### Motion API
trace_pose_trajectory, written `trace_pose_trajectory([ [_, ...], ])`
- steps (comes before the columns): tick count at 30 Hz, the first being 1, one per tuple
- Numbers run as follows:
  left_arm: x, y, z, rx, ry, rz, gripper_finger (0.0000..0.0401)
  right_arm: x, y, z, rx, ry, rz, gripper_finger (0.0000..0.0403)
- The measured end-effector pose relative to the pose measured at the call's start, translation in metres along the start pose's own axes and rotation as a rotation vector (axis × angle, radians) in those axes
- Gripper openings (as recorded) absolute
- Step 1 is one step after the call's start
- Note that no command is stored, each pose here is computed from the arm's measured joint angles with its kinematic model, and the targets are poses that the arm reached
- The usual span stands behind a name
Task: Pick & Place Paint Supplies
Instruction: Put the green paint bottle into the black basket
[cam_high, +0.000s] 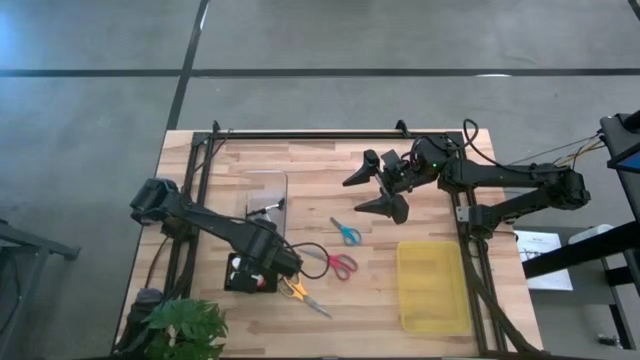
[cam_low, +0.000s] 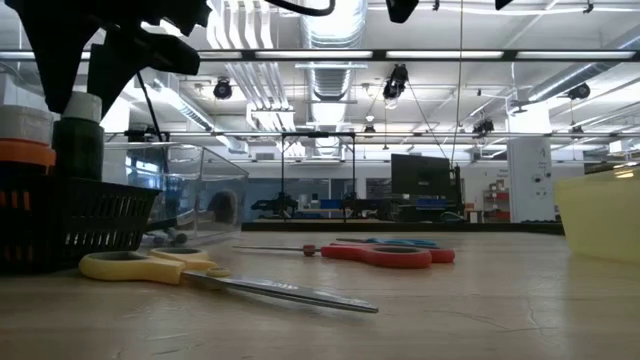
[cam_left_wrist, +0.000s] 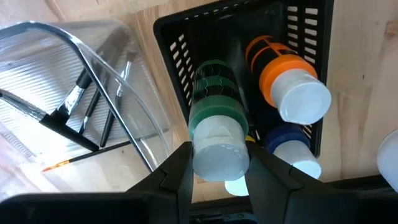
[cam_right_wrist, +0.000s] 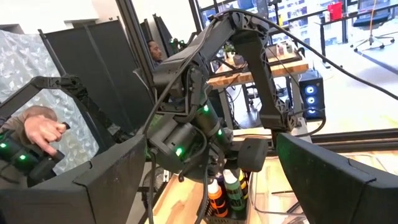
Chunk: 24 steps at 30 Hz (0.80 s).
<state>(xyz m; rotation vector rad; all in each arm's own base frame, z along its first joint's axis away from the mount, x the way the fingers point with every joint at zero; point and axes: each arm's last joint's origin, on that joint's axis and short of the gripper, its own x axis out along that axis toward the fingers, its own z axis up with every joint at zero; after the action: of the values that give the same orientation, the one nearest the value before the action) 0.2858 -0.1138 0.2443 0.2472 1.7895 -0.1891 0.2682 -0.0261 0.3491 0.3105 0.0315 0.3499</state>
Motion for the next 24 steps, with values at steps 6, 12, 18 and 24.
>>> trace_pose_trajectory([
  [6, 0.000, 0.000, 0.001, 0.001, -0.014, -0.001, 0.0118, 0.000, 0.000, 0.000, 0.000, 0.001, -0.001, 0.0357],
  [12, 0.000, 0.000, 0.003, 0.001, -0.035, -0.003, 0.0118, 0.000, 0.000, 0.000, 0.001, 0.001, -0.002, 0.0357],
  [18, 0.000, 0.000, 0.004, 0.001, -0.043, -0.004, 0.0118, 0.000, 0.000, 0.000, 0.001, 0.001, -0.001, 0.0357],
  [24, 0.015, 0.000, 0.004, 0.003, -0.025, -0.002, 0.0118, 0.000, 0.000, 0.000, 0.001, 0.001, -0.001, 0.0357],
])
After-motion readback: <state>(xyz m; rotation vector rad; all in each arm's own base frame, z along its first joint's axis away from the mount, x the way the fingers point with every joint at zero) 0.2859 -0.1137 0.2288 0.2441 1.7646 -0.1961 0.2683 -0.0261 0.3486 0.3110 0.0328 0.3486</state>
